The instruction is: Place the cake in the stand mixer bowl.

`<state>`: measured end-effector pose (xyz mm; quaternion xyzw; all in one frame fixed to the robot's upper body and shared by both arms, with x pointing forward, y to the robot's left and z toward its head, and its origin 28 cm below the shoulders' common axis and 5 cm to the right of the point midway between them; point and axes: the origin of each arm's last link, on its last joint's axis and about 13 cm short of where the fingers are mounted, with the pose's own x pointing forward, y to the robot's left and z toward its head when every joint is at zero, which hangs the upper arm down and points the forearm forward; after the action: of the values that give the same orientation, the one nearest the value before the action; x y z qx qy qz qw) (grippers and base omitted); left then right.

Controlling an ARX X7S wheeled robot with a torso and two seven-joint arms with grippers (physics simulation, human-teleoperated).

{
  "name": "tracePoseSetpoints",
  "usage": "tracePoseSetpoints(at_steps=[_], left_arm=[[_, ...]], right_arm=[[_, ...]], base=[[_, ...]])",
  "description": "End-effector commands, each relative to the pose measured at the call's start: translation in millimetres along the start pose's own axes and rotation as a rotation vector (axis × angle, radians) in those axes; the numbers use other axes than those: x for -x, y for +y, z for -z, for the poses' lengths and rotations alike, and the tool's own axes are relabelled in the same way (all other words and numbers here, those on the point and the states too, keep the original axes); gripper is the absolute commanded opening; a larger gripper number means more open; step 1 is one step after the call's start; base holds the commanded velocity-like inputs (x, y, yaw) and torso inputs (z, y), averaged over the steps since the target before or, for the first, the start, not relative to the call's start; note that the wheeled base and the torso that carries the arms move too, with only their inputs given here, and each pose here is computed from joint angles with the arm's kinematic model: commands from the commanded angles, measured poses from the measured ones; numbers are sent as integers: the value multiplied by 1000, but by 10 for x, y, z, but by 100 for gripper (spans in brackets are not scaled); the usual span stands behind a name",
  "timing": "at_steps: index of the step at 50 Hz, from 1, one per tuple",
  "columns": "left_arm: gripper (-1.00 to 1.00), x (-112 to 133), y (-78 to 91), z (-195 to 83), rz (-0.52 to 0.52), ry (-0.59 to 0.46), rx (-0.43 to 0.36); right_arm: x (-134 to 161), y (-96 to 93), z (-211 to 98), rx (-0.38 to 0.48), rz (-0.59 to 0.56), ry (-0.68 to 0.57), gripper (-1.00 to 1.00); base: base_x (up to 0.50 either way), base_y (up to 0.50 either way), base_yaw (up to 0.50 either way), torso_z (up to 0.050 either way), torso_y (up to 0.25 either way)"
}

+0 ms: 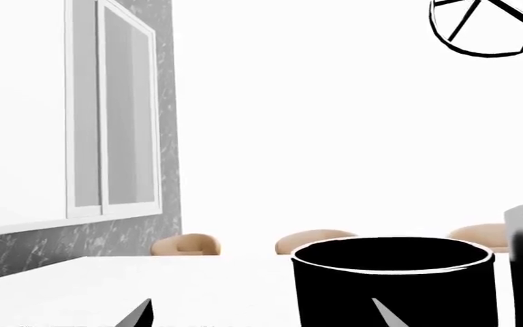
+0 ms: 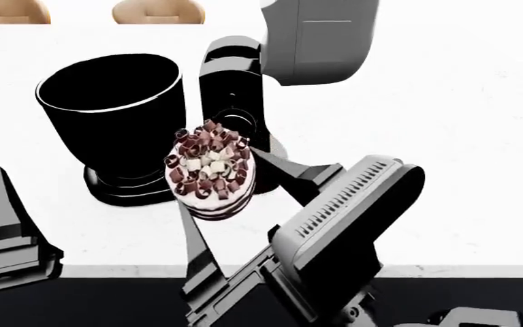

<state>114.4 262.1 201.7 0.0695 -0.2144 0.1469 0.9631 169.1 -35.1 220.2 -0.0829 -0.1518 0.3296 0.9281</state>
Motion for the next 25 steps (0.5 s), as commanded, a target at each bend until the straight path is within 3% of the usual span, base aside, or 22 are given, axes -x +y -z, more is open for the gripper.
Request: tracePoseSetpoints(at_steps=[1,12,25], left_arm=[[100,-4,5,9,-1,3,2],[100,-5,11,23,-5,8,4],[100,-2,6,27,-2,11,6]], right_arm=[[-220,6,-195,71,-43,-106,-100],[-347,-8,-255,84,-53,-131,-100],[-684,-160,-200,28,-23,-128,-100]], base=[[0,0,0,0,0],[0,0,0,0,1],[0,0,0,0,1]])
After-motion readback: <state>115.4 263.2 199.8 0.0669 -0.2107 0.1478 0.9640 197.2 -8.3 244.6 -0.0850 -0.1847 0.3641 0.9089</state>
